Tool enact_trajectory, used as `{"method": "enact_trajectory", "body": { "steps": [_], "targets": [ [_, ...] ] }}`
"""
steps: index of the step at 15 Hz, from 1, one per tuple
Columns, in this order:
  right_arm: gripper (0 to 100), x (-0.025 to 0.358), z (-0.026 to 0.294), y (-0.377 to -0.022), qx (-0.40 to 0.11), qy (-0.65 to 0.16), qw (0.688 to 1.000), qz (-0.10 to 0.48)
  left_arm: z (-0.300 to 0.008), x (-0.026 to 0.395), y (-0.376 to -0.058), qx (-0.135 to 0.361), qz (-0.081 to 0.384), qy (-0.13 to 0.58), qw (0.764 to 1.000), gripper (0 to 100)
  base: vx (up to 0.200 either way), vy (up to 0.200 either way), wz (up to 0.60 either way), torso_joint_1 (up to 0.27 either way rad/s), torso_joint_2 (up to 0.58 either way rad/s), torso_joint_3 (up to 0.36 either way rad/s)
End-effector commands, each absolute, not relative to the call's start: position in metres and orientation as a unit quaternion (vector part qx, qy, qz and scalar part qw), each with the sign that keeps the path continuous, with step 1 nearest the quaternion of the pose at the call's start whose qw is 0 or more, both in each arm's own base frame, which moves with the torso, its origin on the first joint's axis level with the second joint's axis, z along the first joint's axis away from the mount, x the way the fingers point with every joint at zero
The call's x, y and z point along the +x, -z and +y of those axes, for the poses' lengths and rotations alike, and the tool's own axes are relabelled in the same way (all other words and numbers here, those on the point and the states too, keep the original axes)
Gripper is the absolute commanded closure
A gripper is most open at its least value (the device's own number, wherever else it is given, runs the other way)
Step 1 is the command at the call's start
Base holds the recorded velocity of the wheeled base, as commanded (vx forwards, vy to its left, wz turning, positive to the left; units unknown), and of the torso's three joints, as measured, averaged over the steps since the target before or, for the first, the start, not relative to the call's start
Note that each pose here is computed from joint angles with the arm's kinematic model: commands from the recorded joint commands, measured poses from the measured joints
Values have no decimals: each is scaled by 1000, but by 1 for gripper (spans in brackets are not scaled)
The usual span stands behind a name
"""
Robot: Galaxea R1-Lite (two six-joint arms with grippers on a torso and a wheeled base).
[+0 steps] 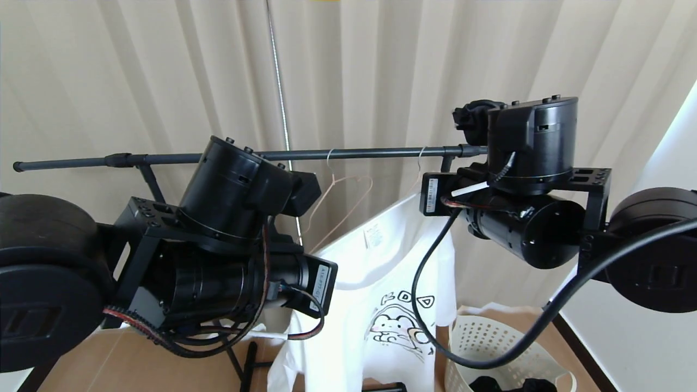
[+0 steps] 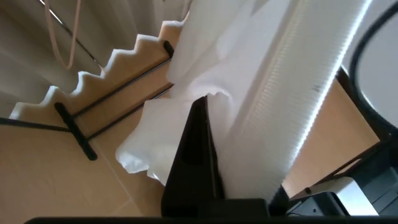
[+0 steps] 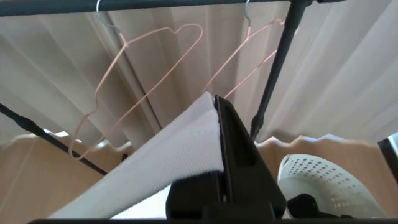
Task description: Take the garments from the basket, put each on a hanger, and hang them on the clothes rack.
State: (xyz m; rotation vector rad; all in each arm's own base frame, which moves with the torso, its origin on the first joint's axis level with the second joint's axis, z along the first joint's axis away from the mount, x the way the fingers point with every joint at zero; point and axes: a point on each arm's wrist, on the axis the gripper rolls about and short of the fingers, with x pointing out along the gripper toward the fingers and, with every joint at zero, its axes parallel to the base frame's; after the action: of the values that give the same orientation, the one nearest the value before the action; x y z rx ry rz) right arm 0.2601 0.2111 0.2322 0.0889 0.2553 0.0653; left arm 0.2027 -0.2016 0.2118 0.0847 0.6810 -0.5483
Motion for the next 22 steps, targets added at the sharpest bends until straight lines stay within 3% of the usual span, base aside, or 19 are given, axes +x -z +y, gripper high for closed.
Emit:
{"method": "enact_trajectory", "body": {
  "steps": [1,5,9,10,18,22],
  "targets": [
    [100,246,197,-243,30,-30,992,122,-200,216,-204,40,331,250,909,100,0,0,0,0,0,0],
    [100,241,192,-230,-28,-14,990,139,-203,244,-195,31,314,232,920,100,0,0,0,0,0,0],
    [100,243,187,-226,-44,-7,989,144,-203,253,-194,36,297,236,925,100,0,0,0,0,0,0],
    [100,243,186,-225,-47,-5,988,146,-203,252,-194,39,296,236,925,0,0,0,0,0,0,0],
    [100,241,171,-219,-67,10,986,155,-178,267,-191,50,297,203,932,0,0,0,0,0,0,0],
    [100,224,158,-231,-81,4,987,138,-182,328,-161,57,292,166,940,0,0,0,0,0,0,0]
  ]
}}
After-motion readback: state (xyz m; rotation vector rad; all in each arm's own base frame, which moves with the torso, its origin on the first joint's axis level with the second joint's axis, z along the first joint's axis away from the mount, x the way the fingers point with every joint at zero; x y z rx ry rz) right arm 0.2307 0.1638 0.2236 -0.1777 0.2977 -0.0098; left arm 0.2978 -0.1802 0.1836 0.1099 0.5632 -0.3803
